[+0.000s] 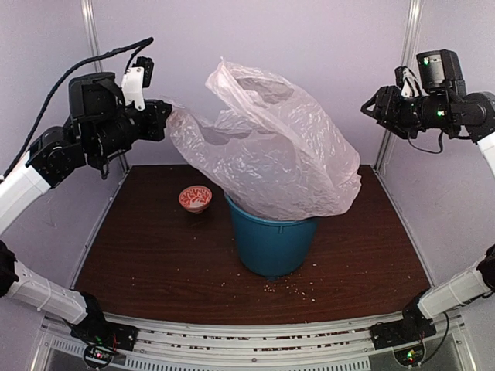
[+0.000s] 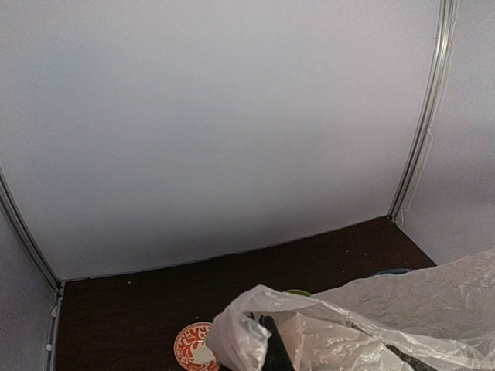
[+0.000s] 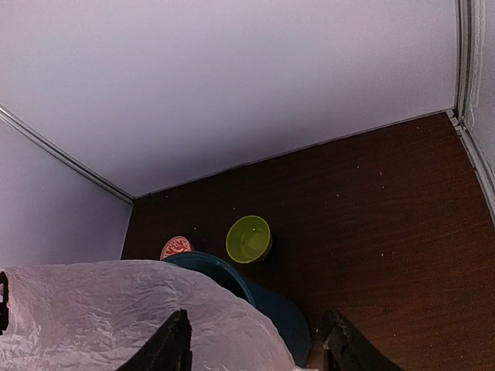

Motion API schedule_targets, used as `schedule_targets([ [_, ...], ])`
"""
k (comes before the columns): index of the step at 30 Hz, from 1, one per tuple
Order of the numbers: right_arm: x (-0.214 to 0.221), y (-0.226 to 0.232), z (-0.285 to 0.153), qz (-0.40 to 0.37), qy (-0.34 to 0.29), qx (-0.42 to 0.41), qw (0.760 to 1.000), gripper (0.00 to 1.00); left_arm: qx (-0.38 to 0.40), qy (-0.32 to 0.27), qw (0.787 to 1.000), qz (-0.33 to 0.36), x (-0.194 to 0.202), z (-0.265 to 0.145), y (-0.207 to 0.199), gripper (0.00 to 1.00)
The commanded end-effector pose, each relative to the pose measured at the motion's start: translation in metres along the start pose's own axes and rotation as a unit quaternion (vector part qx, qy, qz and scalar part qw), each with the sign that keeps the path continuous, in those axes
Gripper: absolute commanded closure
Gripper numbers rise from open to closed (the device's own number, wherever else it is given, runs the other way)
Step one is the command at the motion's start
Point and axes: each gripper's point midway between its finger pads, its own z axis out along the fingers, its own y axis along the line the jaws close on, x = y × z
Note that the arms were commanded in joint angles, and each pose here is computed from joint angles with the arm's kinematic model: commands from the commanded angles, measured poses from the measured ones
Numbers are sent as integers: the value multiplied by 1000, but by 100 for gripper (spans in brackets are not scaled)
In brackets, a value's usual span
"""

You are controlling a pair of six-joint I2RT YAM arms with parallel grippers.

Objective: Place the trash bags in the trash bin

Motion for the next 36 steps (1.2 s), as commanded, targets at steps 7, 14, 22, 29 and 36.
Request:
schedule_targets([
  [7,57,-6,-29,-7,102,-71,992,41,-17,30,999,-7,4,23,12,100],
  [14,87,-8,-30,-13,144,-99,985,43,-24,44,999,-7,10,33,20,100],
  [22,119,-12,2,-20,188,-113,975,42,-27,33,999,-17,5,33,25,100],
  [29,115,12,26,-18,199,-161,967,53,-12,28,999,-34,2,31,20,100],
  [36,115,40,52,4,214,-218,952,63,25,-13,998,-61,-13,21,12,100],
])
